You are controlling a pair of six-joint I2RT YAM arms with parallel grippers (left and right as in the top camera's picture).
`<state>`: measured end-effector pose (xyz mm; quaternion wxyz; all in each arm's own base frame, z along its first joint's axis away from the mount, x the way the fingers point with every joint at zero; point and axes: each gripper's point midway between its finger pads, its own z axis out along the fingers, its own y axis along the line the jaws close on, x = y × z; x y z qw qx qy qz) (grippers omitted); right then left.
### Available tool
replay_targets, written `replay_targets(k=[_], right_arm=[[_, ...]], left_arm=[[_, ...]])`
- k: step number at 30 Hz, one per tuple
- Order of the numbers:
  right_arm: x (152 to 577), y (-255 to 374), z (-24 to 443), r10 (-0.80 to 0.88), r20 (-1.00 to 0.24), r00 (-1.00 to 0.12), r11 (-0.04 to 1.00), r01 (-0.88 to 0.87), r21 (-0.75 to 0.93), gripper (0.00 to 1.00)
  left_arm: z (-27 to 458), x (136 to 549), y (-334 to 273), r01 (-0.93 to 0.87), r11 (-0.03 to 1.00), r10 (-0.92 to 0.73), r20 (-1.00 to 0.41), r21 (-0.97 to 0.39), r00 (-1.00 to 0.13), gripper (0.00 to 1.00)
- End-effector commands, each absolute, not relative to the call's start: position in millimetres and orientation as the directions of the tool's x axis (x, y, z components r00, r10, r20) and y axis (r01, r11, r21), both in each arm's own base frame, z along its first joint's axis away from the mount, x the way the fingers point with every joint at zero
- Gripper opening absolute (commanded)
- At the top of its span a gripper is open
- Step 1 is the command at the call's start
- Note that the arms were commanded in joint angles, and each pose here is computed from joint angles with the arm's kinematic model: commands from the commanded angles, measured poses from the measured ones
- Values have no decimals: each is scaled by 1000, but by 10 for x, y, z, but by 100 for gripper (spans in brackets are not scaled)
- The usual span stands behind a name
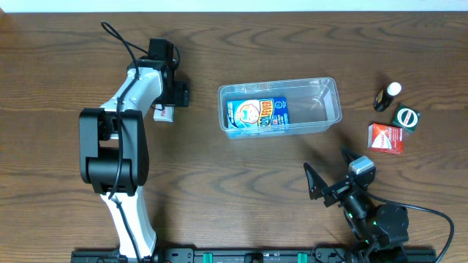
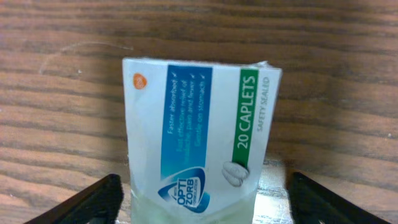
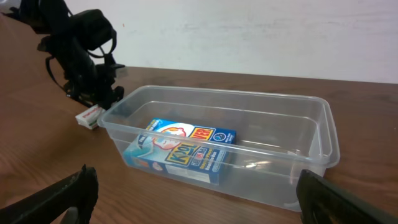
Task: Pack container
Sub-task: 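Grasp the white Panadol box with the left gripper and lift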
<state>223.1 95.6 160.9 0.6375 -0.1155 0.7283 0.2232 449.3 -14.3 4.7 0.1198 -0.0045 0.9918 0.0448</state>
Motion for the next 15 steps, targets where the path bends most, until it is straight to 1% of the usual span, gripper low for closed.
replay_targets(k=[1, 2, 3, 10, 12, 13, 15], right_arm=[[2232, 957, 1586, 125, -977, -170, 873, -450, 190, 99], [2232, 957, 1586, 125, -977, -170, 873, -450, 190, 99], [2232, 957, 1586, 125, -977, -170, 873, -450, 190, 99], [2232, 957, 1586, 125, -977, -170, 873, -450, 190, 99], [2232, 957, 1586, 125, -977, -170, 873, -450, 190, 99], [2232, 957, 1586, 125, -977, -170, 873, -450, 190, 99], [2232, 957, 1586, 125, -977, -170, 873, -450, 190, 99]], left_arm=[[22, 4454, -101, -36, 995, -13, -224, 96, -974, 79], [24, 4456, -101, -36, 995, -13, -225, 96, -974, 73], [24, 4456, -101, -36, 995, -13, -225, 96, -974, 70], [47, 4469, -101, -33, 995, -10, -231, 96, -973, 60], [84, 4485, -101, -21, 995, 4, -238, 99, -971, 50], [106, 4490, -96, -20, 995, 5, -243, 102, -970, 48], [138, 4500, -97, -21, 995, 5, -251, 101, -968, 48]])
